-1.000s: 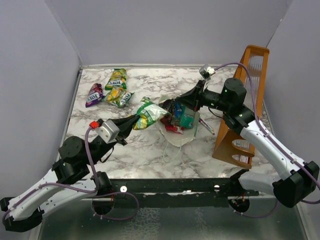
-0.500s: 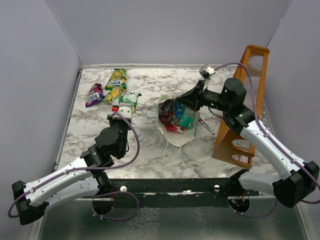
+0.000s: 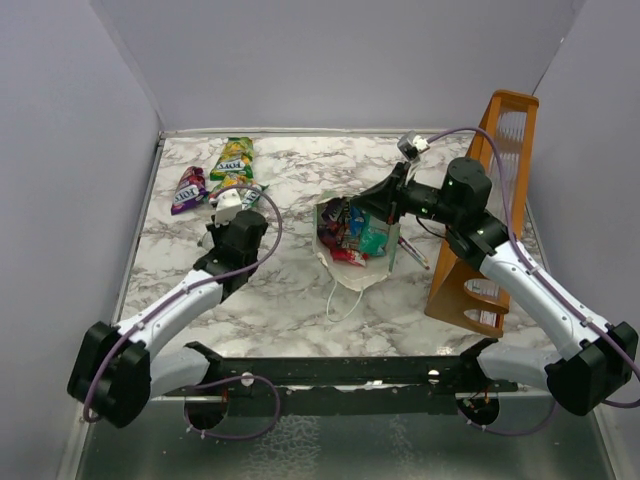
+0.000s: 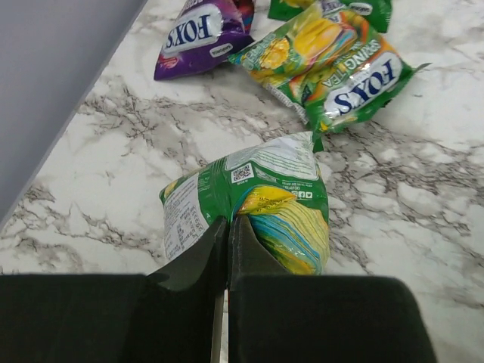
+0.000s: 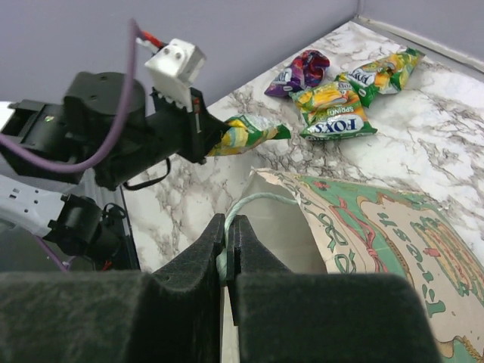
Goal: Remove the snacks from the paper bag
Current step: Place the snack at the center of the board, then take out the snack from the paper bag.
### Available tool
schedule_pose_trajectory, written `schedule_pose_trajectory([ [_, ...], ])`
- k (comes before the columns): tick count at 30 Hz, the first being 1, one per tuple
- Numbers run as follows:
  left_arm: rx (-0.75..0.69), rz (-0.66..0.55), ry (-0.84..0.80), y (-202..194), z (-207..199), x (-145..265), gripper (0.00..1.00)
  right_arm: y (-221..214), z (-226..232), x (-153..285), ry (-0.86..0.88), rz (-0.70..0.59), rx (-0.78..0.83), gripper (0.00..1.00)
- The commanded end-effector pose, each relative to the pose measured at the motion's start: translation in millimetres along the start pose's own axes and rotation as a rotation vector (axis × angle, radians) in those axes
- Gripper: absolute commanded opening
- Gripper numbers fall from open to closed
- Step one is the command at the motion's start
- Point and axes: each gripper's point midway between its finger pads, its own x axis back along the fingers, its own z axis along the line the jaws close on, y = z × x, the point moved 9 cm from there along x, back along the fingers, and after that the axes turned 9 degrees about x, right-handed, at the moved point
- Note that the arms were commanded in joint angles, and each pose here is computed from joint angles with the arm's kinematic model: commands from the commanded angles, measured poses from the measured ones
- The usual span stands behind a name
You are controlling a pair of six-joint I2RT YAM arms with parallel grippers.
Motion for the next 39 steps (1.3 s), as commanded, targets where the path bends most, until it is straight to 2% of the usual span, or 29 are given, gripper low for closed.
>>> schedule_pose_trajectory([
  [1,0.177,0.046,0.094,6,-13,-28,0.00,1,2,1,0.001,-0.027,0.012,0.01],
  [5,0.187,0.050,0.186,-4,-18,-56,0.00,0,2,0,0.010,-0.026,0.009,0.01],
  [8,0.189,0.104,0.192,-13,-25,-72,0.00,0,3,0,0.013,-0.028,0.006,0.01],
  [9,0.194,0.118,0.202,-15,-26,-73,0.07,0,3,1,0.014,-0.030,0.007,0.01],
  [12,0.247,0.136,0.233,-19,-21,-68,0.49,0,4,2,0.011,-0.031,0.006,0.01],
  [15,0.291,0.126,0.151,-12,-14,-52,0.68,1,5,2,0.022,-0.037,0.005,0.01],
  [16,0.303,0.128,0.106,-7,-12,-45,0.71,1,6,2,0.026,-0.037,0.005,0.01],
  [19,0.394,0.092,-0.065,17,-6,-16,0.75,0,5,2,0.021,-0.033,0.008,0.02],
  [25,0.438,-0.055,-0.720,52,-13,48,0.75,-5,7,-1,0.094,-0.022,0.017,0.01],
  [29,0.429,-0.067,-1.025,61,-22,77,0.71,-6,13,-2,0.198,-0.018,0.027,0.01],
  [34,0.432,-0.040,-1.274,60,-37,104,0.64,-6,24,0,0.337,-0.030,0.037,0.02],
  [39,0.401,-0.109,-1.367,41,-46,133,0.63,-9,28,-1,0.367,-0.019,0.025,0.01],
])
